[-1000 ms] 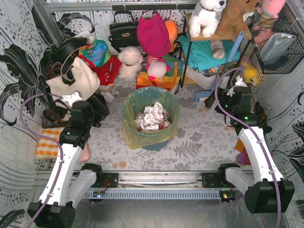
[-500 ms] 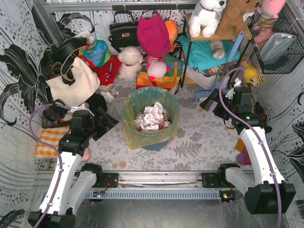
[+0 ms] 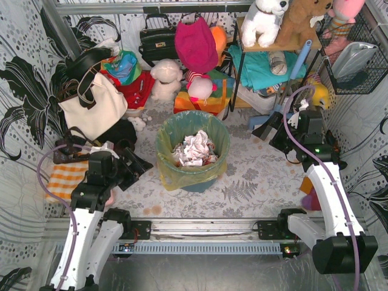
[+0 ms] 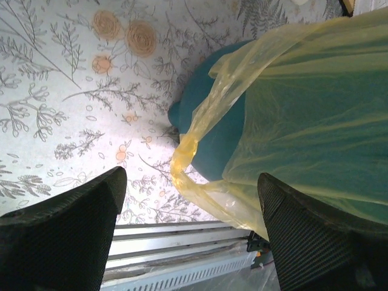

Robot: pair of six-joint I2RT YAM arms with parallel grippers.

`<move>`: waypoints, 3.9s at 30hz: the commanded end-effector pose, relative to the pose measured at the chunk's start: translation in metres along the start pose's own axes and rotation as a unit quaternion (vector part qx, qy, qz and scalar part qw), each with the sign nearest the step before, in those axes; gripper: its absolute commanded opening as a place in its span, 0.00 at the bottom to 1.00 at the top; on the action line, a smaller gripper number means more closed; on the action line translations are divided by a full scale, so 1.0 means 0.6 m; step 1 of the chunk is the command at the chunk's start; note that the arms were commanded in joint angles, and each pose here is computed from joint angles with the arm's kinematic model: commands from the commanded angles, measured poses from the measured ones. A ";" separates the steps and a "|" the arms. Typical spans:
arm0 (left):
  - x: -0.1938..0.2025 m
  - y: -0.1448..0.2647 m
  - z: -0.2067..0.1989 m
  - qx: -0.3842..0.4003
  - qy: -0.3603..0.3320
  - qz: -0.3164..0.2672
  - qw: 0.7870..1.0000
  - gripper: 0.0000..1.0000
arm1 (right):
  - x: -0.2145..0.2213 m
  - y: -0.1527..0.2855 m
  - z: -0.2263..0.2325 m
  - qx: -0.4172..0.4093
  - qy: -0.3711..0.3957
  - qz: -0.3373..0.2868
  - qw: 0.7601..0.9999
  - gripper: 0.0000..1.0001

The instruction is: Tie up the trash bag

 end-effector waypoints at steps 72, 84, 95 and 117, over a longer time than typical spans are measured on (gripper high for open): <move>0.090 -0.151 0.012 0.024 -0.010 0.060 0.998 0.51 | 0.014 -0.024 -0.013 0.004 -0.008 0.035 0.999 0.94; 0.083 -0.144 0.012 -0.027 -0.045 0.039 0.998 0.29 | 0.015 -0.023 -0.004 -0.015 -0.002 0.043 0.999 0.91; 0.049 -0.110 -0.028 -0.011 -0.062 0.004 0.998 0.00 | 0.021 -0.027 0.108 -0.128 0.077 0.059 0.987 0.83; -0.007 -0.137 -0.119 -0.001 -0.128 -0.030 0.991 0.00 | 0.092 0.027 0.188 -0.200 0.154 0.099 0.963 0.77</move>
Point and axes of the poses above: each gripper's point midway between its finger pads, its own y axis back along the fingers, its own z axis along the line the jaws close on, x = y × z, the point moved 4 cm from there along y, back along the fingers, and after that the axes turned 4 degrees about y, right-handed, at the moved point
